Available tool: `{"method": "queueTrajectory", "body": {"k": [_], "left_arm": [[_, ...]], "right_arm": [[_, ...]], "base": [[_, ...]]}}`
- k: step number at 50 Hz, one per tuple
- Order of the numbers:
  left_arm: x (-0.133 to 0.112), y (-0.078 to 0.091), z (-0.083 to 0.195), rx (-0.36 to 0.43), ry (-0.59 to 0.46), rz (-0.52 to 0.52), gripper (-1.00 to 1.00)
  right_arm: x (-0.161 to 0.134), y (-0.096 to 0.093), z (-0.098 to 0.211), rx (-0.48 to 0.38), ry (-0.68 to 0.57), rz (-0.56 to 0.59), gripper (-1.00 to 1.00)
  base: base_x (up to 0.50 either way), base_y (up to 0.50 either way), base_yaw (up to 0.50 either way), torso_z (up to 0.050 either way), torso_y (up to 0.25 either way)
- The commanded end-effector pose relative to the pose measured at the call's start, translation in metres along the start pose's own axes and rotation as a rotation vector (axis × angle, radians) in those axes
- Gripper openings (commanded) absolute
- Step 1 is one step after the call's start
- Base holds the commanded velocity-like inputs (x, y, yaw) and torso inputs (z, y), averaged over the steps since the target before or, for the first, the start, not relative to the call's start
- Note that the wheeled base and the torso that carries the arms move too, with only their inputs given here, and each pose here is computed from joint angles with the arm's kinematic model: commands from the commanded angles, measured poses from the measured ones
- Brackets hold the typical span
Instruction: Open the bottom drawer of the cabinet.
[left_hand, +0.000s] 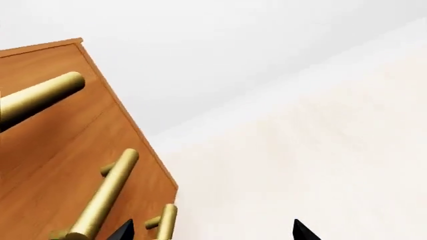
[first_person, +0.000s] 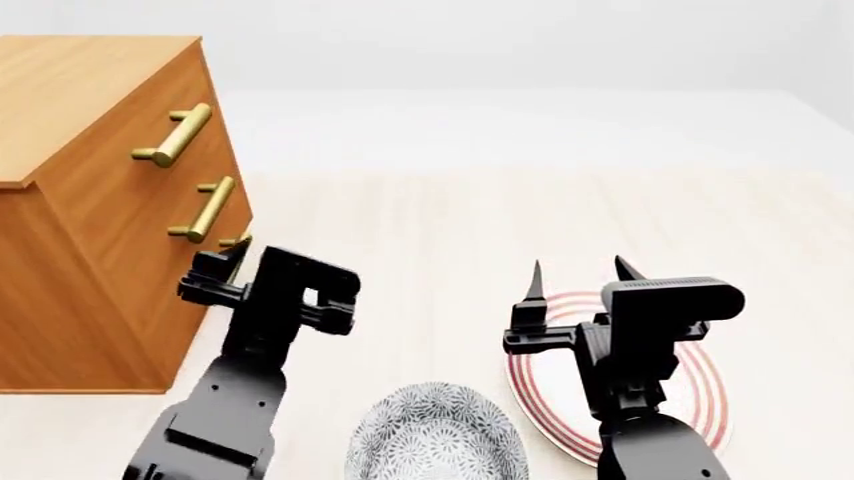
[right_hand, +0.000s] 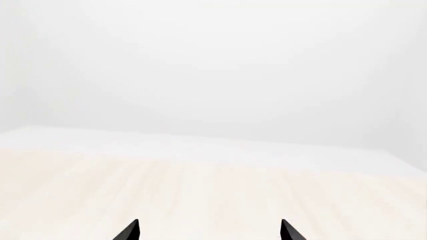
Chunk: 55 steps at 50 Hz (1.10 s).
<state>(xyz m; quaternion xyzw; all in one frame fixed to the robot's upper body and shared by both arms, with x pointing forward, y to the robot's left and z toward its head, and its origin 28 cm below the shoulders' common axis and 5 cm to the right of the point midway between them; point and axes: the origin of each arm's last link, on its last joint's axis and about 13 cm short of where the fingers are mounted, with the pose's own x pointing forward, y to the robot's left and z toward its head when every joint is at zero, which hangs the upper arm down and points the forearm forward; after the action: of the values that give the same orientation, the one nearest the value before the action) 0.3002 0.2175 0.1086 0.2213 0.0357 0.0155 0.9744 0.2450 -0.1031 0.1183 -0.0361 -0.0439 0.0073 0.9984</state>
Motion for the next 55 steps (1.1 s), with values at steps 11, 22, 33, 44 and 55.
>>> {"method": "queueTrajectory", "body": {"k": [11, 22, 33, 44, 55], "left_arm": [[0.07, 0.008, 0.002, 0.411, 0.165, 0.064, 1.0], [0.093, -0.003, -0.02, 0.581, 0.233, 0.082, 1.0], [0.084, -0.009, -0.037, 0.666, 0.291, 0.069, 1.0], [0.079, -0.009, -0.045, 0.677, 0.327, 0.057, 1.0], [0.078, -0.001, -0.05, 0.683, 0.379, 0.093, 1.0]], "right_arm": [[0.0, -0.001, 0.003, 0.002, -0.014, 0.0, 1.0], [0.0, 0.0, 0.005, 0.006, -0.023, 0.001, 1.0], [-0.001, -0.001, 0.005, 0.012, -0.025, -0.001, 1.0], [-0.001, -0.001, 0.004, 0.014, -0.023, 0.001, 1.0], [-0.001, -0.002, 0.004, 0.015, -0.021, 0.001, 1.0]], "base": [[0.0, 0.0, 0.0, 0.0, 0.0], [0.0, 0.0, 0.0, 0.0, 0.0], [0.0, 0.0, 0.0, 0.0, 0.0], [0.0, 0.0, 0.0, 0.0, 0.0], [0.0, 0.0, 0.0, 0.0, 0.0]]}}
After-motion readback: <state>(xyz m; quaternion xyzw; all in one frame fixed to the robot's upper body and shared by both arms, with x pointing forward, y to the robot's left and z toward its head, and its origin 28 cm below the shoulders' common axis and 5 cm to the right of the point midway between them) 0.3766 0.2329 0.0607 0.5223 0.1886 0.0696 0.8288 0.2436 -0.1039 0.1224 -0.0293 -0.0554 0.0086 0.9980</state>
